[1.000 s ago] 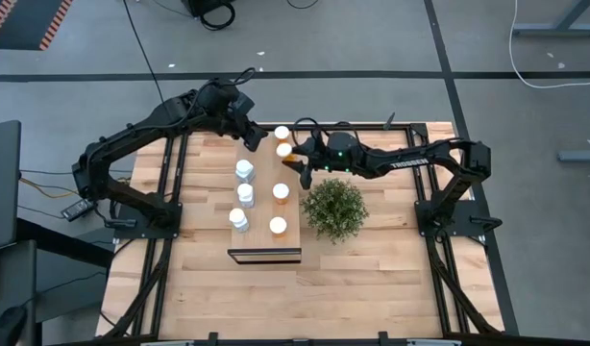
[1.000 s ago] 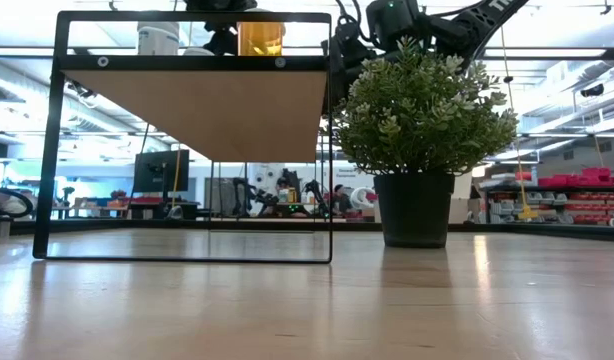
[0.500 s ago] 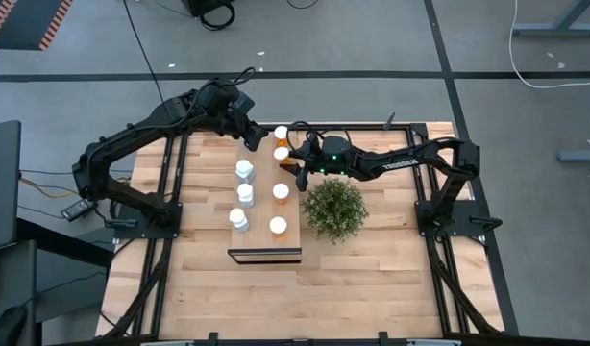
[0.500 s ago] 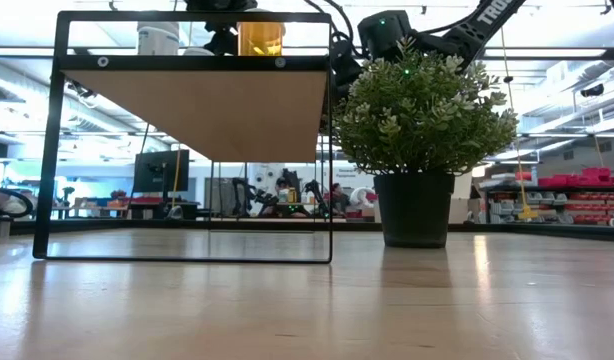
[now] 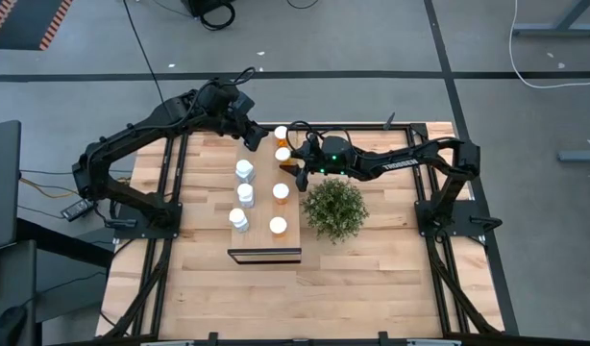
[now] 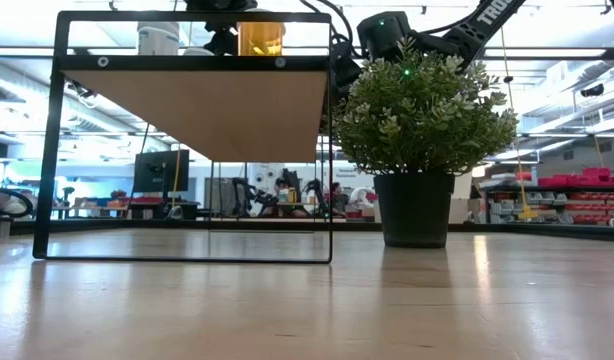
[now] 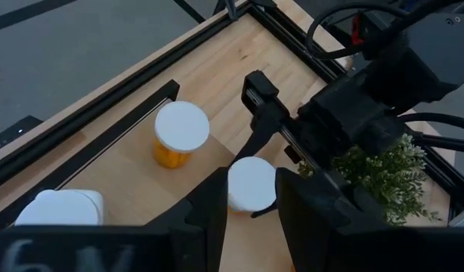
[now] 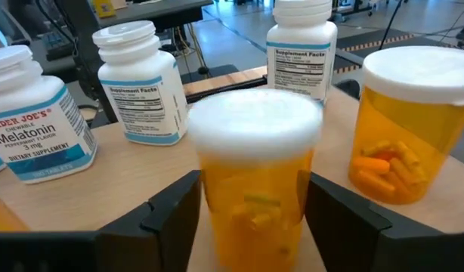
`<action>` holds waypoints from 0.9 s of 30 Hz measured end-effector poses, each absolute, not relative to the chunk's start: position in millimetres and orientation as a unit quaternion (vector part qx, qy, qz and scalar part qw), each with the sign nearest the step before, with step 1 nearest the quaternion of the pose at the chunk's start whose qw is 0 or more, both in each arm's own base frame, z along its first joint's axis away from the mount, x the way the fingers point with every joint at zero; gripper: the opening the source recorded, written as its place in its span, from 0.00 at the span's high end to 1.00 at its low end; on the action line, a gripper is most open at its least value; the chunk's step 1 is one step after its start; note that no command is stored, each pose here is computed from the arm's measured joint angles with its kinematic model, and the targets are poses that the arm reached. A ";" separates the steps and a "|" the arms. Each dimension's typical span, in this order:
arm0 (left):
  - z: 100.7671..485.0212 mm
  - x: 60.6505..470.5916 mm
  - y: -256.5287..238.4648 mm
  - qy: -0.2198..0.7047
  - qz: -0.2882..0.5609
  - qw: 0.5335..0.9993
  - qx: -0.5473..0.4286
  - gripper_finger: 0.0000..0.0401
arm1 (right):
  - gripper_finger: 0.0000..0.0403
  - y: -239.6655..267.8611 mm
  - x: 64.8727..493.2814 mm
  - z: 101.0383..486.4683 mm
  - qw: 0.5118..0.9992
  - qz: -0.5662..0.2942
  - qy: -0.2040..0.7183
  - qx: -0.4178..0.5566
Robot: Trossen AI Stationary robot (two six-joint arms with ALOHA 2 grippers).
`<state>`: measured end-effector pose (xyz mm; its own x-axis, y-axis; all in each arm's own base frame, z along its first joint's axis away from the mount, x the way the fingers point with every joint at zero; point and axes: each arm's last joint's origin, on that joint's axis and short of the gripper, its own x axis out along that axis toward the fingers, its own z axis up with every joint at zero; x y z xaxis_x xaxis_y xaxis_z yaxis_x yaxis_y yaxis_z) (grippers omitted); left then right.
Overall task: Pick and place medicine bottles onto shelf by color
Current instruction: Put the orange pill bottle on the shelf aligned with the other orange pill bottle
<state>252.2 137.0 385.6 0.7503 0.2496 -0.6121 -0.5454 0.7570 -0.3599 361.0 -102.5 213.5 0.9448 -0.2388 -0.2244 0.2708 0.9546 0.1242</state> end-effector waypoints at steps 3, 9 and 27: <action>385.6 252.2 137.0 0.275 0.222 0.896 -0.269 0.70 | 0.38 -102.5 361.0 213.2 0.983 -0.130 0.105 0.079; 385.6 252.2 137.0 0.275 0.222 0.896 -0.268 0.69 | 0.31 -102.5 360.9 213.4 0.983 -0.130 0.104 0.083; 385.3 252.0 137.0 0.277 0.222 0.895 -0.269 0.69 | 0.31 -98.7 358.4 221.1 0.985 -0.088 0.104 0.101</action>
<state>252.0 137.0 385.3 0.7484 0.2489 -0.6148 -0.5465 0.7566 -0.3590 358.4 -98.7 221.1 0.9626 -0.1530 -0.2235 0.1951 0.9641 0.1801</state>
